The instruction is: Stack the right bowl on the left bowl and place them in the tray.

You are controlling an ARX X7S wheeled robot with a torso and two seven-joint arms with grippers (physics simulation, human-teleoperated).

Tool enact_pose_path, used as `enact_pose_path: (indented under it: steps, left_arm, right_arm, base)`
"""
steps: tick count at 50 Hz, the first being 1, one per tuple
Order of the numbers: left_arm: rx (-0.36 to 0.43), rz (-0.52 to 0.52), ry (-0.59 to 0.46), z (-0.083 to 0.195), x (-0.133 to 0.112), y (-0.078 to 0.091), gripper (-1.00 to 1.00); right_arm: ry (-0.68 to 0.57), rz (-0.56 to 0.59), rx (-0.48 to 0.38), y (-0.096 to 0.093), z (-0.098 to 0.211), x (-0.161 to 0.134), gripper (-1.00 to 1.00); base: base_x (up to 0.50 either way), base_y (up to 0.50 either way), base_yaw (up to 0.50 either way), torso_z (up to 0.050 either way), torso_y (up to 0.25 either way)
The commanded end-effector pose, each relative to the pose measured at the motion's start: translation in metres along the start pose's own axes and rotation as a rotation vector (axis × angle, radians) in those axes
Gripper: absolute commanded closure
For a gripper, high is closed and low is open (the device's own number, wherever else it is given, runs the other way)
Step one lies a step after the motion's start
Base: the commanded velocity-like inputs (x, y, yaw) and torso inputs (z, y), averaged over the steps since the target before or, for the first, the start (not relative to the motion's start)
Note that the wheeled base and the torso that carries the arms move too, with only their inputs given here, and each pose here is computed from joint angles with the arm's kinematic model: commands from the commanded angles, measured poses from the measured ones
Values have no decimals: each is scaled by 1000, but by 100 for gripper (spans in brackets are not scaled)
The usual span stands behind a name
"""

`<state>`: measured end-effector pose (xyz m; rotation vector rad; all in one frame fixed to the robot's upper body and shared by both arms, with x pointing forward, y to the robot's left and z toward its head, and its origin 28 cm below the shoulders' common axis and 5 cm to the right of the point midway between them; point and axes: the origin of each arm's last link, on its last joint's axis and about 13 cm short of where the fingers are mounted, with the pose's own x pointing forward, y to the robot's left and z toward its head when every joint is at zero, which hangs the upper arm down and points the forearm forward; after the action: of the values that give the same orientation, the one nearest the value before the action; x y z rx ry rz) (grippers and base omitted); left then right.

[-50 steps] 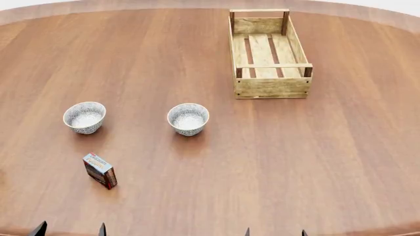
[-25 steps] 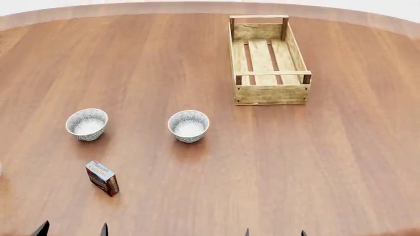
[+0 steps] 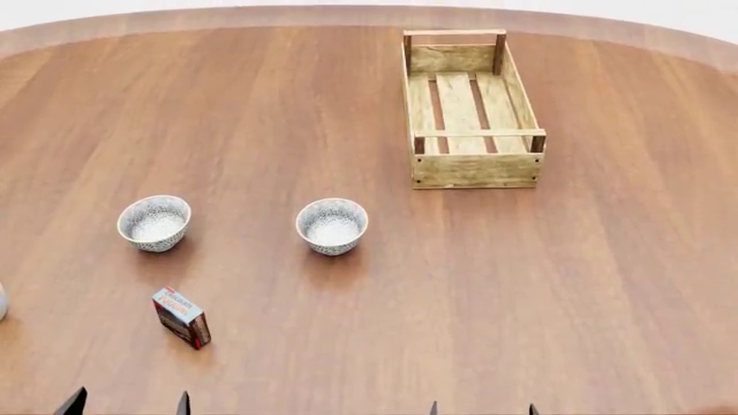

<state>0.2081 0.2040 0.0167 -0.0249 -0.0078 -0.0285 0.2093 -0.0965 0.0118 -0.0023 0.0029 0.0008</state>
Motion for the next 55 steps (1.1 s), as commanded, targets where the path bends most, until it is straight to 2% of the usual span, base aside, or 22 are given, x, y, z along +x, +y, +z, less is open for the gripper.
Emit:
enact_pose_path:
  steps: [1,4,5,9,13,14,20,24,26,35,41,49,55]
  left_arm:
    - [6,18,-27,4,0,0,-100]
    - [9,35,-55,8,-1,1,-100]
    - [-1,38,-92,14,-3,1,-100]
    - [38,68,-192,27,-8,1,-100]
    - [34,75,-259,34,-12,0,-100]
    - [56,92,-303,39,-14,0,-100]
    - [74,109,-426,57,-25,-1,-100]
    - [76,112,-447,59,-27,-1,-100]
    - [73,113,-454,59,-27,-1,-100]
    - [59,120,-506,64,-30,-1,-100]
    - [60,115,-501,63,-29,-1,-100]
    - [55,114,-494,61,-28,-1,-100]
    - [52,117,-498,63,-29,-1,-100]
  right_arm:
    - [-10,1,3,0,2,0,-100]
    - [-57,-5,9,0,7,-2,-100]
    - [-101,-9,24,-1,13,-3,-100]
    - [-222,-30,20,-3,28,-8,-100]
    - [-309,-40,19,-4,38,-12,-100]
    - [-352,-47,24,-4,42,-14,-100]
    - [-466,-56,39,-5,52,-21,-100]
    - [-514,-66,27,-6,55,-23,-100]
    - [-536,-47,53,-6,56,-25,-100]
    - [-590,-64,17,-7,60,-29,-100]
    - [-604,-66,-11,-8,58,-29,-100]
    - [-587,-61,30,-8,57,-29,-100]
    - [-590,-58,58,-8,59,-30,-100]
  base:
    - [0,0,0,40,-6]
    - [0,0,0,0,0]
    - [0,0,0,0,0]
    - [0,0,0,0,0]
    - [0,0,0,0,0]
    - [0,0,0,0,0]
    - [0,0,0,0,0]
    - [0,0,0,0,0]
    - [0,0,0,0,0]
    - [0,0,0,0,0]
    - [0,0,0,0,0]
    - [0,-1,0,0,0]
    - [0,-460,0,0,0]
